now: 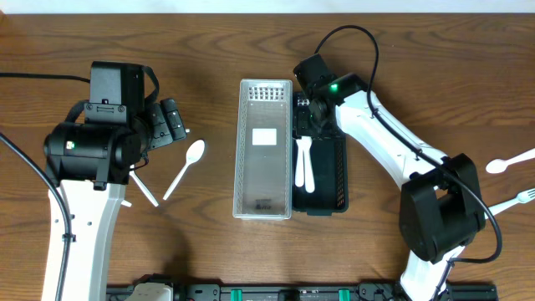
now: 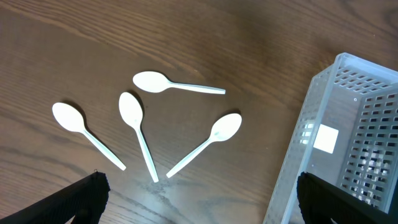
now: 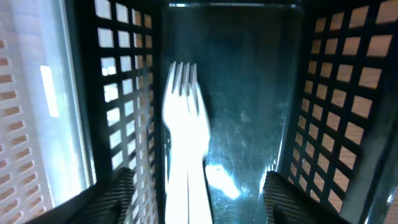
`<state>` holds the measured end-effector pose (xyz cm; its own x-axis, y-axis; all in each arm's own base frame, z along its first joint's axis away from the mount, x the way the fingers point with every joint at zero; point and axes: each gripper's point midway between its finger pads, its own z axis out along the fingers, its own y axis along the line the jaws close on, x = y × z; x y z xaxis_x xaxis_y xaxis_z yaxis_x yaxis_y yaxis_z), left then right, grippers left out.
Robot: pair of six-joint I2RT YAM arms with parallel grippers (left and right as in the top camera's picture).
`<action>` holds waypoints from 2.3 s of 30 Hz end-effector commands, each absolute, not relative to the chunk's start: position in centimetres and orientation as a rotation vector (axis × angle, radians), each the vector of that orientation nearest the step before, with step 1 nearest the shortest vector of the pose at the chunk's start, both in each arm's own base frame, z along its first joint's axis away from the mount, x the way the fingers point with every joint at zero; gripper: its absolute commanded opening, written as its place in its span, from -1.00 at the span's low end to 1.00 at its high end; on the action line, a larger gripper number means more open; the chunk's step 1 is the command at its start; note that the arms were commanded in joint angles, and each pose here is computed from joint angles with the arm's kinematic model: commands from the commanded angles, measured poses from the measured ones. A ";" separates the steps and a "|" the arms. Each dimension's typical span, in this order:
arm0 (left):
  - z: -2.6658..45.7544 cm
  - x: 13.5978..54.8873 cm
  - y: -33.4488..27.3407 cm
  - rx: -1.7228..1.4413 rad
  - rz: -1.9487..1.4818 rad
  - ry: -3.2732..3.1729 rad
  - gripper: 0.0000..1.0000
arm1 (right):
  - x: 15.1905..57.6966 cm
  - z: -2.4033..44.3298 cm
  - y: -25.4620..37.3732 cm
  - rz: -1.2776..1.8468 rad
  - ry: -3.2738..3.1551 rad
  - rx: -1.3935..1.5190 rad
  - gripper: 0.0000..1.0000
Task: Pack container
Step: 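Place the second fork in the dark green basket beside the first, then move the right gripper right and grasp a white spoon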
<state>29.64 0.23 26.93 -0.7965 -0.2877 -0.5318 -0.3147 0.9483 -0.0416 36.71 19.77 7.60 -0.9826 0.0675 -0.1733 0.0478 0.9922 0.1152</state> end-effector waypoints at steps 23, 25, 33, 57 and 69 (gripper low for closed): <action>26.7 29.6 0.6 -0.439 0.086 2.551 0.96 | 35.6 12.7 -20.0 0.027 2.407 1.616 0.93; 26.7 29.6 0.6 -0.440 0.086 2.551 0.96 | 34.9 10.9 -21.2 0.020 2.447 1.640 0.94; 26.7 29.6 0.6 -0.440 0.086 2.551 0.96 | 33.1 3.5 -23.6 0.006 2.544 1.790 0.99; 26.7 29.6 0.6 -0.445 0.084 2.550 0.96 | 32.0 -0.7 -26.5 -0.088 2.526 1.867 0.98; 26.7 29.6 0.6 -0.445 0.084 2.550 0.96 | 31.8 -1.4 -26.4 -0.087 2.549 1.862 0.50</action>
